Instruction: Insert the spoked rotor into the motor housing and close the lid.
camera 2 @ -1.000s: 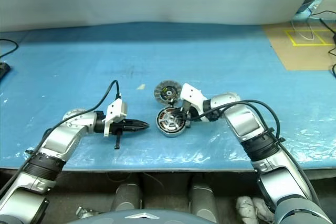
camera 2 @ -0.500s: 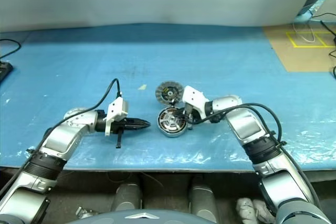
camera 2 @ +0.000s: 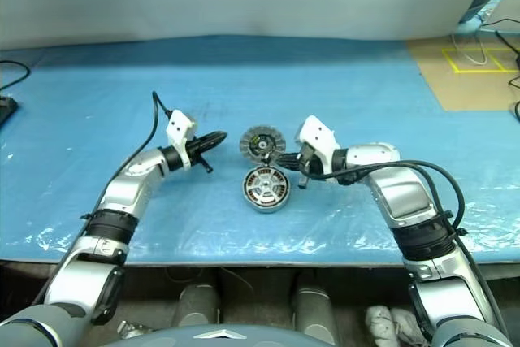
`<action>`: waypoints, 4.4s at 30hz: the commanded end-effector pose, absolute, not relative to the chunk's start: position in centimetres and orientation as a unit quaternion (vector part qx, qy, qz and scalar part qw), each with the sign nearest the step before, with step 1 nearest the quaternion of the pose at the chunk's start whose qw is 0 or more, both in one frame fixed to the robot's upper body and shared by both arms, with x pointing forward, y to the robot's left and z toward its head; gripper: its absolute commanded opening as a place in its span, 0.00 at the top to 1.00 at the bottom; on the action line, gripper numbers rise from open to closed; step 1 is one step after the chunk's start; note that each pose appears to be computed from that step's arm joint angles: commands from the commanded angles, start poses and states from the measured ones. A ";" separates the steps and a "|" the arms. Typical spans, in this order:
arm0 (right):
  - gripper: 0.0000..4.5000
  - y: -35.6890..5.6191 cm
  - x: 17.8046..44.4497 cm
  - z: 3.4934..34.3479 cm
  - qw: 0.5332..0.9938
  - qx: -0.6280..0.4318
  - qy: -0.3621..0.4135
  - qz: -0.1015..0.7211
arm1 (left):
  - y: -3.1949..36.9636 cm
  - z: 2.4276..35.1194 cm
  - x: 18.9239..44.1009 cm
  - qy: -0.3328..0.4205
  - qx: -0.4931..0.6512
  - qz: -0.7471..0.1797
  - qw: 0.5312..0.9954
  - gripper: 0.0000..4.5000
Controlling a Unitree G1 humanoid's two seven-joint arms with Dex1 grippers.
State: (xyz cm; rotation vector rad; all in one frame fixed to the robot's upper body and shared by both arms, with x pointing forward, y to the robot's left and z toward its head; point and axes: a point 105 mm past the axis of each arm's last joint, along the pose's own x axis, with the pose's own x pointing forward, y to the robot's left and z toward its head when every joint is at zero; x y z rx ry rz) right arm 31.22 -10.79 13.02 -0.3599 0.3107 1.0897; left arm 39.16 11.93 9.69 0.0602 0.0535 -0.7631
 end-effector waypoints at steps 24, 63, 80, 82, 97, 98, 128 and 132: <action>0.99 -13.7 30.6 13.6 0.871 -0.175 0.151 0.434 | 4.1 10.6 36.9 0.018 0.063 -0.636 0.769 1.00; 0.99 -13.5 31.0 12.3 0.867 -0.188 0.158 0.434 | 5.0 12.3 31.8 0.032 0.025 -0.707 0.706 1.00; 0.99 -14.2 31.3 14.1 0.880 -0.164 0.140 0.422 | 3.9 8.1 30.1 0.067 0.152 -0.722 0.671 1.00; 0.99 -14.1 31.2 14.7 0.881 -0.158 0.133 0.426 | 3.6 7.1 30.3 0.057 0.177 -0.713 0.676 1.00; 0.72 -11.1 29.2 16.1 0.839 -0.137 0.114 0.513 | 4.8 13.6 30.3 -0.063 0.102 -0.664 0.738 1.00; 0.64 -10.8 29.0 16.1 0.834 -0.135 0.114 0.523 | 5.4 13.9 29.7 -0.056 0.095 -0.668 0.736 1.00; 0.04 -7.1 27.5 10.8 0.725 -0.213 0.149 0.638 | 11.8 10.1 27.0 0.072 0.119 -0.632 0.762 1.00; 0.04 -7.5 28.2 9.6 0.728 -0.241 0.156 0.623 | 11.6 10.1 27.1 0.074 0.120 -0.634 0.760 1.00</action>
